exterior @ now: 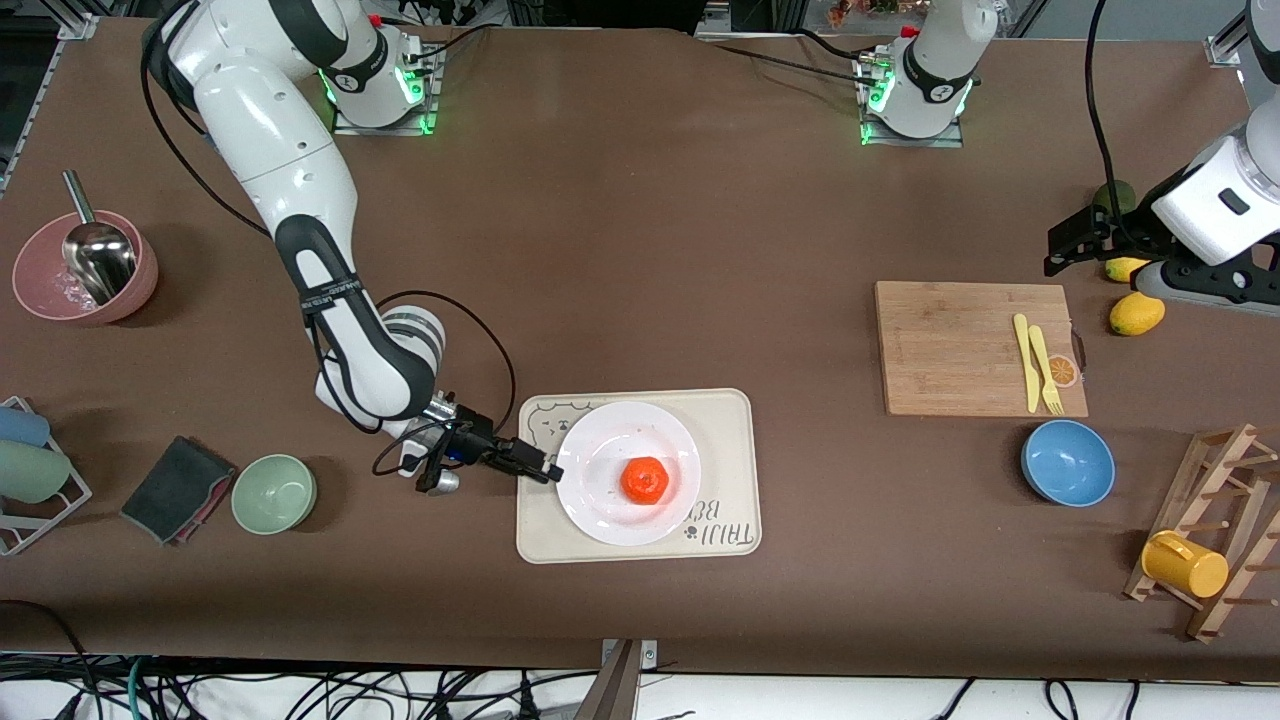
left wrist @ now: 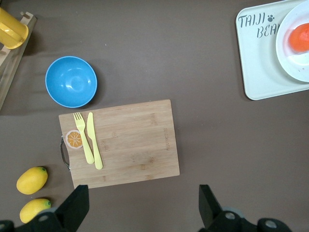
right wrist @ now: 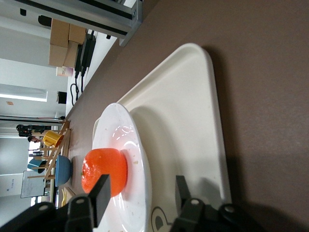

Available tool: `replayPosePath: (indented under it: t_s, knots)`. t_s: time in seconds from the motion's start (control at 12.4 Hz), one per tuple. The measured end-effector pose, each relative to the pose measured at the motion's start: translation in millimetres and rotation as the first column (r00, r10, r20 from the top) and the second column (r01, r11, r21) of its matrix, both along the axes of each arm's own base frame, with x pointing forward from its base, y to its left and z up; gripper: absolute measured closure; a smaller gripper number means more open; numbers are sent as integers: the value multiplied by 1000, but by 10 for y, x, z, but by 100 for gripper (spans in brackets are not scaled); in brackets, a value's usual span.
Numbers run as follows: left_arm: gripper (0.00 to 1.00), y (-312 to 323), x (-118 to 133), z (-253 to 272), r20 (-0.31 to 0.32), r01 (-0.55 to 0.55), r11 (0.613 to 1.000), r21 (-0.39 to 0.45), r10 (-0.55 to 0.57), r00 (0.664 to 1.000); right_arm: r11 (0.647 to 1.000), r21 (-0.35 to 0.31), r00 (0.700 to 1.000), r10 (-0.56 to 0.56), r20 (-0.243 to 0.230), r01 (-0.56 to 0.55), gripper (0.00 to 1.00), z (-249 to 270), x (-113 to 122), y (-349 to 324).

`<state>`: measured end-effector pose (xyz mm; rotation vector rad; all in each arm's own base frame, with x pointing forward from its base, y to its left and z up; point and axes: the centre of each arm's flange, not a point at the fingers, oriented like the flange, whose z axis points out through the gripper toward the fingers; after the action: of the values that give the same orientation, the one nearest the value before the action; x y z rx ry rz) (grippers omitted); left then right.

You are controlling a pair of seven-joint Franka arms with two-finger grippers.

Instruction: Place orange and plate with both arms

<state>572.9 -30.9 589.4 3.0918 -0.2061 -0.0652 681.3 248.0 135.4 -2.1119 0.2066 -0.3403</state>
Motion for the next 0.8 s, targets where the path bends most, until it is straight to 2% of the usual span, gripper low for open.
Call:
replayPosePath:
  t_s: [0.24, 0.48, 0.64, 0.8]
  knots:
    - [0, 0, 2, -4, -1, 0, 1000, 0, 0, 1000, 995, -67, 996, 82, 36, -79, 1, 362, -67, -217]
    - [0, -1, 3, -7, -1, 0, 1000, 0, 0, 1000, 954, -192, 970, 241, 31, -231, 0, 865, -358, -606]
    - [0, -2, 4, -7, -2, 0, 1000, 0, 0, 1000, 889, -272, 924, 383, -2, -369, 0, 1212, -594, -946]
    - [0, -2, 4, -8, -2, 0, 1000, 0, 0, 1000, 767, -371, 839, 540, -67, -523, 0, 1654, -749, -1369]
